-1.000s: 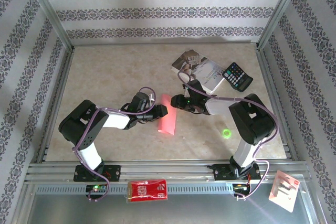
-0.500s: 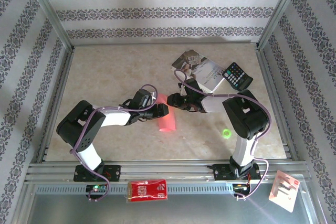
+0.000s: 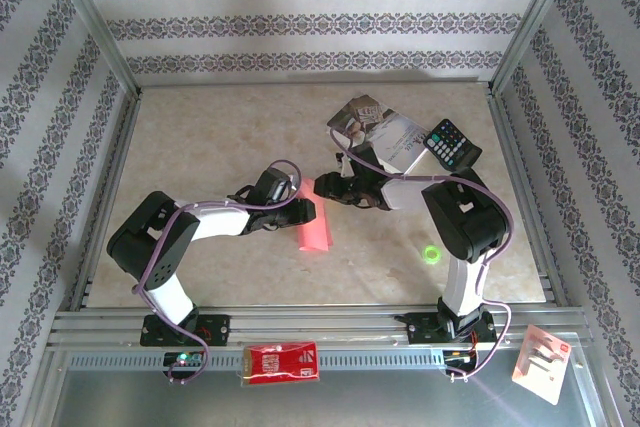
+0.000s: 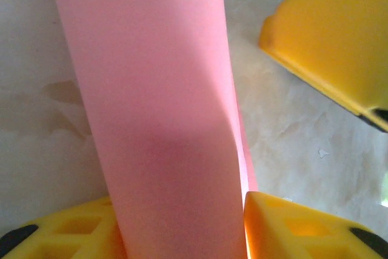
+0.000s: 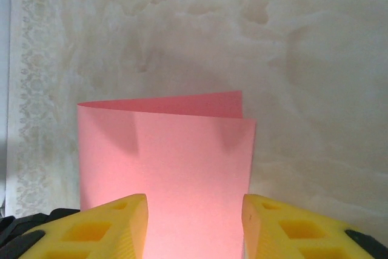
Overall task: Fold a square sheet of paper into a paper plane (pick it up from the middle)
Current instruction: First fold the square sheet of paper in half at the center of the table.
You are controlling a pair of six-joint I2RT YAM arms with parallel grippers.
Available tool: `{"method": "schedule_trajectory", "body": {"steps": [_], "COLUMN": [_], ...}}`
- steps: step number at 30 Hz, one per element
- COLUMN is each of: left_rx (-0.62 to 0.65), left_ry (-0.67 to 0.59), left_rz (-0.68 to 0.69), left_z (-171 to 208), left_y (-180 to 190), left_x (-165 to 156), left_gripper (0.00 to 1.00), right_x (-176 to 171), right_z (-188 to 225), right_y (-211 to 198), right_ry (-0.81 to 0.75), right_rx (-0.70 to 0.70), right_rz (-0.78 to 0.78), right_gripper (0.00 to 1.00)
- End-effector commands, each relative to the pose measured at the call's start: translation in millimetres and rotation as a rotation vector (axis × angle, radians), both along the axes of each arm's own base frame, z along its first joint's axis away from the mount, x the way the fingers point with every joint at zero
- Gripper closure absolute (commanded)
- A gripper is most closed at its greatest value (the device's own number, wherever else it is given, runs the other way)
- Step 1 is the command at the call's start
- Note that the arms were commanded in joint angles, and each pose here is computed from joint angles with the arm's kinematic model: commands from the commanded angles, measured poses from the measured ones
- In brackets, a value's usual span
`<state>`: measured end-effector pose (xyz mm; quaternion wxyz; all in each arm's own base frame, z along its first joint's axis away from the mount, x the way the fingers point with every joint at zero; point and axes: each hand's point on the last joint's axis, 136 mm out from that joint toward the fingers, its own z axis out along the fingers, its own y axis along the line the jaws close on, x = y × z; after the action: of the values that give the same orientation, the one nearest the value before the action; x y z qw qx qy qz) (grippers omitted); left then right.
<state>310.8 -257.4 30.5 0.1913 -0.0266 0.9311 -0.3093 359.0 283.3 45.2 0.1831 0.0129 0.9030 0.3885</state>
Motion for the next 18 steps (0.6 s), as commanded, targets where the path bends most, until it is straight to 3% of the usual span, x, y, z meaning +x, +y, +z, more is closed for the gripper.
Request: {"method": "schedule_trajectory", "body": {"steps": [1, 10, 18], "left_rx": [0.100, 0.102, 0.036], "left_ry": [0.058, 0.115, 0.175], "left_rz": [0.070, 0.103, -0.163], "left_z": [-21.4, -33.3, -20.4], "left_y": [21.5, 14.2, -25.5], "left_x": [0.1, 5.3, -12.9], "left_gripper": [0.55, 0.61, 0.65], "right_x": [0.2, -25.1, -54.8], "right_z": [20.8, 14.0, 23.6], "right_y": [-16.5, -57.4, -88.2], "right_ry": [-0.055, -0.035, -0.036], "right_rx": [0.009, -0.030, -0.085], "right_rz": [-0.003, -0.051, -0.063], "right_gripper": [0.54, 0.54, 0.53]}}
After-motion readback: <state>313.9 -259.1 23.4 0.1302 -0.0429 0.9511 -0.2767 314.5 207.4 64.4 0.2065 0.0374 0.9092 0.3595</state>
